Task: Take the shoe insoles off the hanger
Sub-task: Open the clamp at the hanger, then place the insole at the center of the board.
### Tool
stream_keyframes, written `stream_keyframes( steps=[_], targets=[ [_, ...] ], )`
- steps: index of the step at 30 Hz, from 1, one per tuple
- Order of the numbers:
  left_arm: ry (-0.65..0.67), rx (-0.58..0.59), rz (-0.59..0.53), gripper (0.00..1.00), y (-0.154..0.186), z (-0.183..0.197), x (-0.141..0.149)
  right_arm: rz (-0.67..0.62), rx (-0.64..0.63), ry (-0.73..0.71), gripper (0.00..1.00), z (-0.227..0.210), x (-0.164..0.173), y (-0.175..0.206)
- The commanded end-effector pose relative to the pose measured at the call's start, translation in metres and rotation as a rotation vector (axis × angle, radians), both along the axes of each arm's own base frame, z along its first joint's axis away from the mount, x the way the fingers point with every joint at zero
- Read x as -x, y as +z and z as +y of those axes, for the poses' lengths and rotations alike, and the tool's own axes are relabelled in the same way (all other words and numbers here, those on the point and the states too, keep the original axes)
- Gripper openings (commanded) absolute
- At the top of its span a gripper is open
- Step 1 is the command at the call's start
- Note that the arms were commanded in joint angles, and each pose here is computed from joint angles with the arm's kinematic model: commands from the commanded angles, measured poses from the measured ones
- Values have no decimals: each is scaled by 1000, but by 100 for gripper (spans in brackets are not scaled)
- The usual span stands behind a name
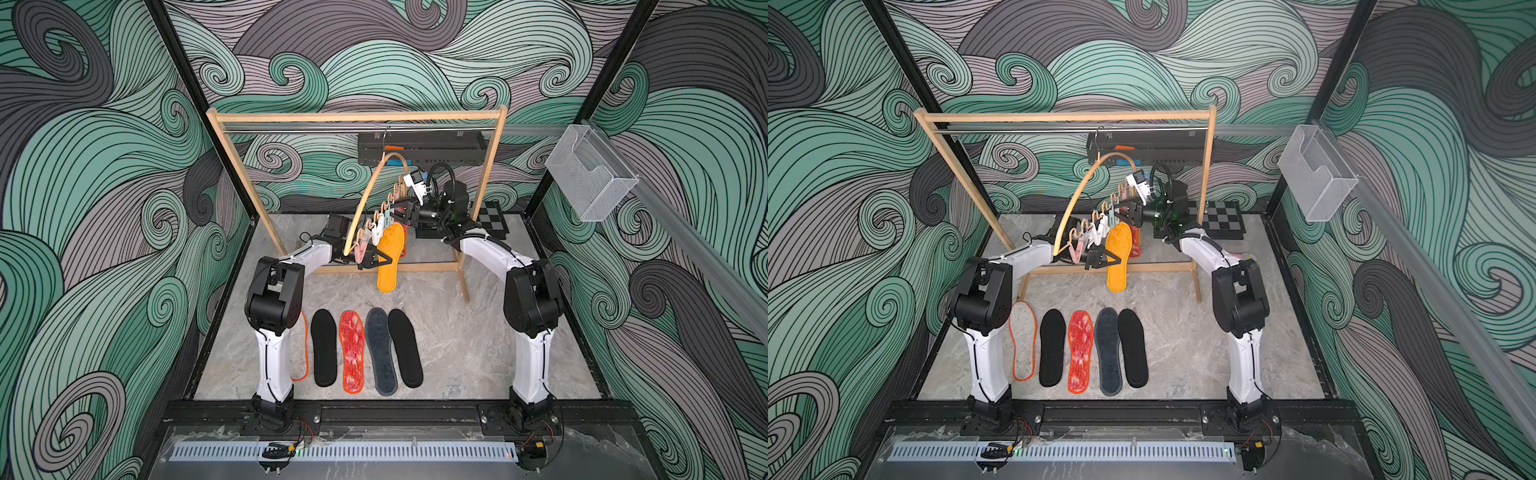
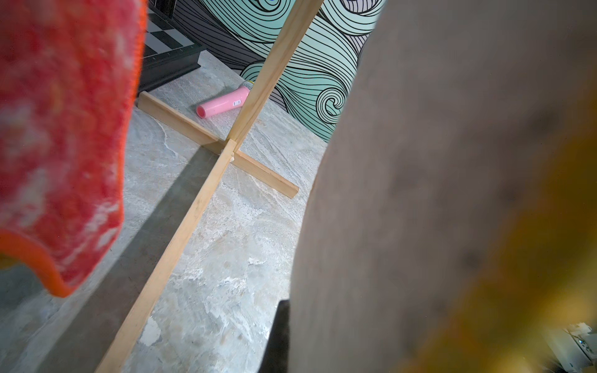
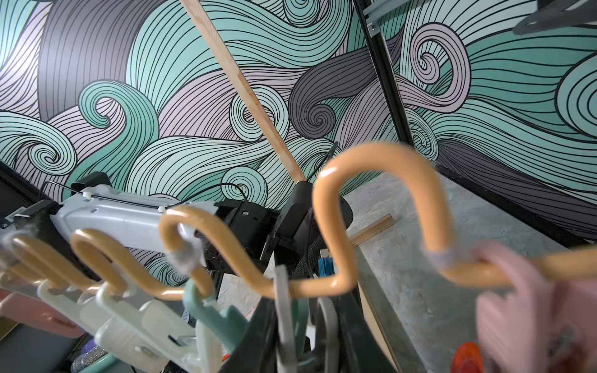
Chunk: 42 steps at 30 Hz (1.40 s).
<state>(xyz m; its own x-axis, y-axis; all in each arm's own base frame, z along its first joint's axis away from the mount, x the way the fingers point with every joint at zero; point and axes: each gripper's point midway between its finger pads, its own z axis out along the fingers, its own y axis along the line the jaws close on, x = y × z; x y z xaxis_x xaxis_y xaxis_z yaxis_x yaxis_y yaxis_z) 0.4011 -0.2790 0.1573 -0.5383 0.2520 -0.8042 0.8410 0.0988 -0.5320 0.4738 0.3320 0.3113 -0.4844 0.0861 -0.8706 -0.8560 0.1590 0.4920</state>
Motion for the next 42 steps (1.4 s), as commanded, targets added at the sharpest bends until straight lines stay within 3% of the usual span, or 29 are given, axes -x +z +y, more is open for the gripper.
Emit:
stream_keyframes(
  steps=[1, 9, 16, 29, 32, 38, 42],
  targets=[
    [-14, 10, -35, 0, 18, -2, 3, -11, -9, 1, 5, -1, -4, 2],
    [51, 10, 48, 0, 17, 0, 7, -17, -20, -21, 0, -5, -9, 4],
    [205, -11, 153, 0, 9, 13, 20, -11, -29, -32, 0, -9, -13, 6],
    [434, -89, 471, 0, 2, 33, 51, -1, -36, -62, 0, -23, -20, 9],
    [473, -108, 548, 0, 0, 29, 69, 6, -37, -66, 0, -24, -21, 9],
    [457, -196, 602, 0, -7, 7, 133, 16, -38, -67, 0, -25, -18, 9],
    [508, -177, 635, 0, -7, -2, 160, 25, -38, -67, 0, -26, -16, 8]
  ],
)
